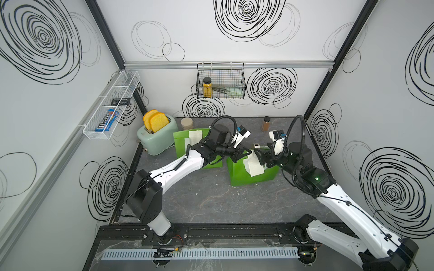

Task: Staple the receipts to the bags
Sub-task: Place the stapler in the takeout bag, then staple the receipt to the takeout bag.

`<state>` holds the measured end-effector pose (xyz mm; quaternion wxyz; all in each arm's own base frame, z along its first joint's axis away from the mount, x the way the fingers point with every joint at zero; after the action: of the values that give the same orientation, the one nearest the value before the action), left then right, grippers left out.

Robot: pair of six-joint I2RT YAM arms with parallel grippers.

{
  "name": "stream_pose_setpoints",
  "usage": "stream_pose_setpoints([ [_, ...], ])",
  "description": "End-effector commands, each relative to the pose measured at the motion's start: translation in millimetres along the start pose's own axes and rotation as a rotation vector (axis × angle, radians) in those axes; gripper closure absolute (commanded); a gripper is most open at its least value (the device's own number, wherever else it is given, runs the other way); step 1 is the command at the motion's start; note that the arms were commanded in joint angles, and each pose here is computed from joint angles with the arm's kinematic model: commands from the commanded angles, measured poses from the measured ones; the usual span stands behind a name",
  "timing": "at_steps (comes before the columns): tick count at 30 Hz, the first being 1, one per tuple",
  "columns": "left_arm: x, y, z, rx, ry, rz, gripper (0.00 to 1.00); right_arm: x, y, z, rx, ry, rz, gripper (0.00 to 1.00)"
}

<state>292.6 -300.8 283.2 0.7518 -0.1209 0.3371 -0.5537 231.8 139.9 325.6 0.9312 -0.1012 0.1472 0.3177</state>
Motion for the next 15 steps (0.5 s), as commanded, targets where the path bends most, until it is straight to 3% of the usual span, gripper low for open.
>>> stream_pose_setpoints([
  [1,-16,-5,5,0.136,-0.007,-0.019,1.00,-4,15,0,-0.125,0.020,0.240,0.18],
  [8,-22,4,-7,0.158,0.052,-0.083,1.00,6,24,-4,-0.268,0.002,0.454,0.20],
  [15,-18,0,-16,0.179,0.072,-0.081,1.00,27,33,-13,-0.350,0.036,0.523,0.26],
])
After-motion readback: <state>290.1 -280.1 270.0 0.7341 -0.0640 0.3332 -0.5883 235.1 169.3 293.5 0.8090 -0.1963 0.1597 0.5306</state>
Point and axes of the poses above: each gripper's point midway between its finger pads, its own x axis out along the fingers, its own y axis along the line the jaws close on, z = x × y, the point moved 7 cm from there along -x, back along the fingers, and after that the axes turned 15 degrees about -x, right-handed, at the moved point
